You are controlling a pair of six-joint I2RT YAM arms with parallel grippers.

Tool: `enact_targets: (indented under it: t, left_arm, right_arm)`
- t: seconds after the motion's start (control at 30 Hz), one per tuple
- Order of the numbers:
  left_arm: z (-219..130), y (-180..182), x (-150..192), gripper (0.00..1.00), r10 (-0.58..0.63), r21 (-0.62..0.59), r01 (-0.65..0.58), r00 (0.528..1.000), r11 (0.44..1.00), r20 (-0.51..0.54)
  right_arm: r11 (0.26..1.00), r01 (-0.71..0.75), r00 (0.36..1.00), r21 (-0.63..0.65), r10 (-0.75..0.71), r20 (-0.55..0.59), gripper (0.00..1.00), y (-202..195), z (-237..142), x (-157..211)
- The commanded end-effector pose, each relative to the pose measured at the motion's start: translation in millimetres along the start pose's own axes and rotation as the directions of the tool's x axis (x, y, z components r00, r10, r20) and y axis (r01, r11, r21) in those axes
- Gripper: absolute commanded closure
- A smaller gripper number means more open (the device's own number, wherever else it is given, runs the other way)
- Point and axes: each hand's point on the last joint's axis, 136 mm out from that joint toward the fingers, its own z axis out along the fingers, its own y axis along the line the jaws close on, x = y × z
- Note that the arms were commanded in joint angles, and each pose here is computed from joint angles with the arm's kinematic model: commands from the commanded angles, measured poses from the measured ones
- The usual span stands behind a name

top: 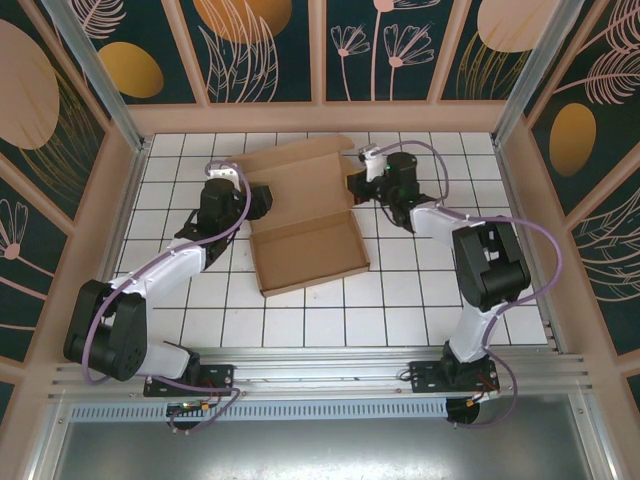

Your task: Fold the paper box

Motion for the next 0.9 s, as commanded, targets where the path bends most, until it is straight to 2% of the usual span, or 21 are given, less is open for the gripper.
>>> enact_targets:
  t: [0.0, 0.03, 0.13, 0.23, 0.3, 0.4, 0.53, 0.63, 0.7, 0.8, 0.87]
  left_arm:
    - [-3.8, -16.1, -9.3, 0.28, -0.006, 0.069, 0.004, 1.0, 0.998, 0.028]
    - [-3.5, -16.1, -9.3, 0.28, -0.007, 0.069, 0.005, 1.0, 0.998, 0.028]
    - [-2.3, -17.2, -9.3, 0.28, -0.013, 0.072, 0.011, 1.0, 0.997, 0.025]
    - [-2.3, -16.7, -9.6, 0.28, -0.015, 0.07, 0.013, 1.0, 0.997, 0.022]
    - [-3.2, -16.6, -11.0, 0.28, -0.015, 0.066, 0.014, 1.0, 0.998, 0.023]
    - [-6.7, -15.7, -15.9, 0.27, -0.01, 0.053, 0.008, 0.999, 0.999, 0.034]
    - [-17.1, -9.7, -24.9, 0.23, 0.009, 0.006, -0.009, 0.998, 1.0, 0.059]
    - [-29.7, -3.7, -32.7, 0.21, 0.035, -0.032, -0.033, 0.995, 0.999, 0.088]
    - [-37.0, 0.6, -35.6, 0.2, 0.058, -0.049, -0.053, 0.994, 0.997, 0.097]
    - [-45.5, 10.8, -32.9, 0.19, 0.086, -0.076, -0.079, 0.992, 0.994, 0.092]
    - [-49.4, 12.9, -27.4, 0.18, 0.099, -0.035, -0.096, 0.992, 0.995, 0.076]
  right_arm:
    - [0.955, 0.087, 0.996, 0.284, -0.079, -0.04, 1.0, -0.6, 1.0, 8.9]
    - [0.925, 0.114, 0.993, 0.362, -0.1, -0.057, 1.0, -2.7, 2.8, 12.9]
    - [0.846, 0.221, 0.975, 0.485, -0.194, -0.106, 1.0, -0.4, 6.8, 20.8]
    - [0.777, 0.291, 0.956, 0.557, -0.256, -0.143, 1.0, -1.9, 7.8, 22.4]
    - [0.761, 0.301, 0.952, 0.575, -0.273, -0.138, 1.0, -2.6, 6.4, 18.9]
    - [0.787, 0.248, 0.965, 0.565, -0.251, -0.074, 1.0, -2.9, -2.3, 6.8]
    - [0.894, 0.158, 0.98, 0.419, -0.193, 0.04, 1.0, 5.2, -14.0, -4.0]
    - [0.935, 0.121, 0.983, 0.333, -0.16, 0.094, 1.0, 6.6, -23.2, -4.8]
    - [0.949, 0.122, 0.981, 0.289, -0.159, 0.108, 1.0, 15.0, -25.6, -4.2]
    - [0.956, 0.109, 0.98, 0.272, -0.15, 0.133, 1.0, 4.8, -35.4, -4.9]
    - [0.958, 0.1, 0.979, 0.269, -0.144, 0.146, 1.0, 2.2, -40.5, -5.0]
